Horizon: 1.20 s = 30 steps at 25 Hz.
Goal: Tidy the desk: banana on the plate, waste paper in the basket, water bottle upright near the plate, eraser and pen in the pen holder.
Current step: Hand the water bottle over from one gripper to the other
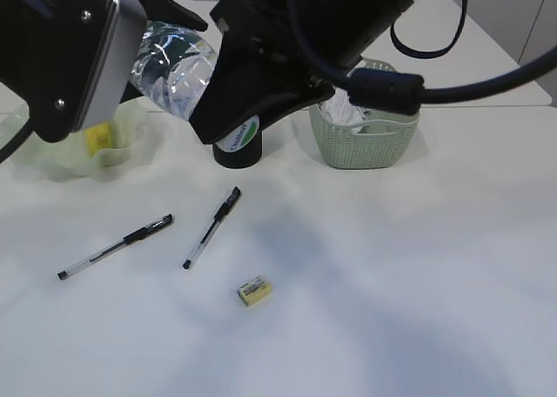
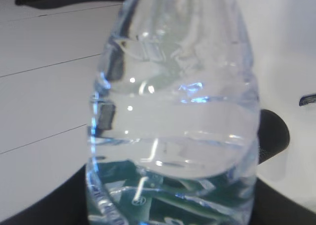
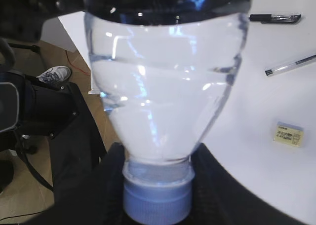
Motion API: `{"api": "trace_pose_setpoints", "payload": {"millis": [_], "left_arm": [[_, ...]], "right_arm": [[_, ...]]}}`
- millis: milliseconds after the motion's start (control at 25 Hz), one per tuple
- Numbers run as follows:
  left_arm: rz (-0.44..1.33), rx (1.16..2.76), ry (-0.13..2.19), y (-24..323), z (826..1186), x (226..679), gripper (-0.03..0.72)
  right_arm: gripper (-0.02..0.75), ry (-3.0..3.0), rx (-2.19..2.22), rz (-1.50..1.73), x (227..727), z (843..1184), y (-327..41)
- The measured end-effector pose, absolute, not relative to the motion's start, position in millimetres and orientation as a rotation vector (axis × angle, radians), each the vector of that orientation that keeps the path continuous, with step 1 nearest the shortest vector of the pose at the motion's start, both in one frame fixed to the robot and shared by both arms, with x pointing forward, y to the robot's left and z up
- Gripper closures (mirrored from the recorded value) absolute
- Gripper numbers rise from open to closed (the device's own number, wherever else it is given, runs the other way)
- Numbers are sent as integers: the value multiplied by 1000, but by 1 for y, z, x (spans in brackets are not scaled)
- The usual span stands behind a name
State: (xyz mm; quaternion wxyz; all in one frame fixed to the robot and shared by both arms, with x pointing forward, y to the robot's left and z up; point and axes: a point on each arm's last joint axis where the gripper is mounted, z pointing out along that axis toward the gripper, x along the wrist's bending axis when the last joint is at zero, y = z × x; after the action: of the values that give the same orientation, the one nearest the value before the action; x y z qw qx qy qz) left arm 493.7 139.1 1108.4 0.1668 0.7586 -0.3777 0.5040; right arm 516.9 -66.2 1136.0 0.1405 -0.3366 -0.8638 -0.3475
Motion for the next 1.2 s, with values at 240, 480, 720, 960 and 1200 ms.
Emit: {"api": "trace_pose_setpoints", "payload": {"millis": [240,480,720,960,1200], "left_arm": [[1420,2154,-981,138,1107,495,297],[1394,2137,-813,136,1108,497,297],[1388,2109,-593,136,1114,500,297],[1391,2094,-425,138,1117,504,297],[1329,2047,-234,138,1119,505,297]], "right_arm": [[412,-2503,-979,-1023,519,1138,-67],[354,-2519,-974,-1034,518,1140,-68],[350,-2576,-979,-1001,520,1137,-71],[349,-2675,-1008,-934,524,1133,-77],[349,-2753,-1051,-879,527,1131,-83]]}}
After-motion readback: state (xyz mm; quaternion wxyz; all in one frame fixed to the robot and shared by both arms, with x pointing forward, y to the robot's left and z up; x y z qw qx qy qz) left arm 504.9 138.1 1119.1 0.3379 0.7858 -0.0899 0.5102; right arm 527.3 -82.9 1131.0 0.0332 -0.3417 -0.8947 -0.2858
